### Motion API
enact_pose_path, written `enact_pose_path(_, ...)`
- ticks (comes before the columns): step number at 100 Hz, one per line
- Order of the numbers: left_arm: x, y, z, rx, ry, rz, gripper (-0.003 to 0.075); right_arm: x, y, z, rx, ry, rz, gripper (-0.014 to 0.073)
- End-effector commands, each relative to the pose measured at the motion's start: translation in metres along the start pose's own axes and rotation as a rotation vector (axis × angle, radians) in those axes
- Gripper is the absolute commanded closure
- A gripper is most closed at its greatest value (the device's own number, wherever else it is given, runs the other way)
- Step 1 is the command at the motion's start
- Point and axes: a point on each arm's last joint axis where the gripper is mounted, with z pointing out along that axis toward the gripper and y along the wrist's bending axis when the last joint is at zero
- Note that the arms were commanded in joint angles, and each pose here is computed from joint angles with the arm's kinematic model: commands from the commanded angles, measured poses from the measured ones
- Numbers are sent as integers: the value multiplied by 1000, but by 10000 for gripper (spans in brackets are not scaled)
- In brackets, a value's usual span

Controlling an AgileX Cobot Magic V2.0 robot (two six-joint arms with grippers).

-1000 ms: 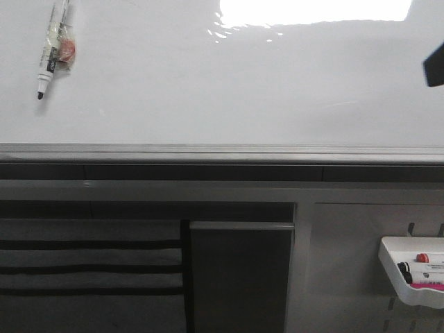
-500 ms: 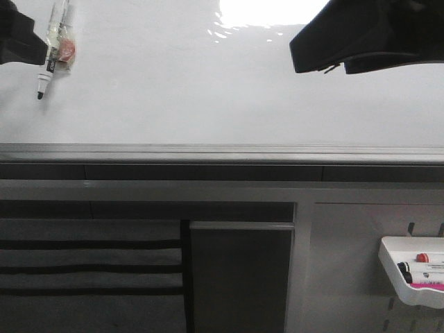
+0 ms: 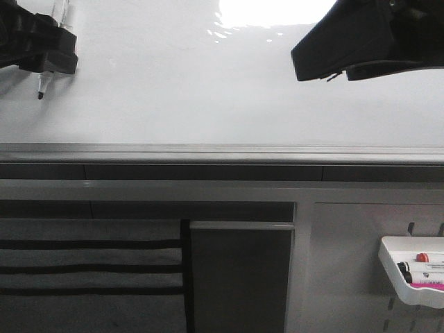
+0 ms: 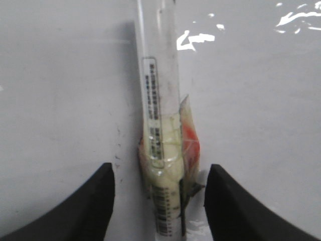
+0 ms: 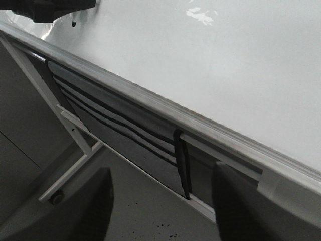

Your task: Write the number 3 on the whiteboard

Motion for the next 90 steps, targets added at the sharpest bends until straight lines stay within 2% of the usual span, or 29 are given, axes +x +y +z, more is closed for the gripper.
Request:
enact_pose_path(1,-21,-1,-5,-5,-119,7,416,-18,1,-4,0,-105,-19,207)
enact_pose_path(33,-15,-2,-4,6,-38,7,633,-18,1,-4,0,-105,-19,207)
enact_pose_path(51,-22,-2,-23,14,-27,7,713,-18,1,-5,-1,-107,-19,207)
enact_pose_path(66,-38,-2,-62,27,-26,8,741,-26,2,-15,-6,-95,-11,207)
enact_pose_path(75,-49,-2,-88,43,18,44,741,-35,-1,-22,6,-31,8,207)
enact_pose_path(90,-53,-11,-125,145,241,218,741,-50,-9,-31,43,36,30,207)
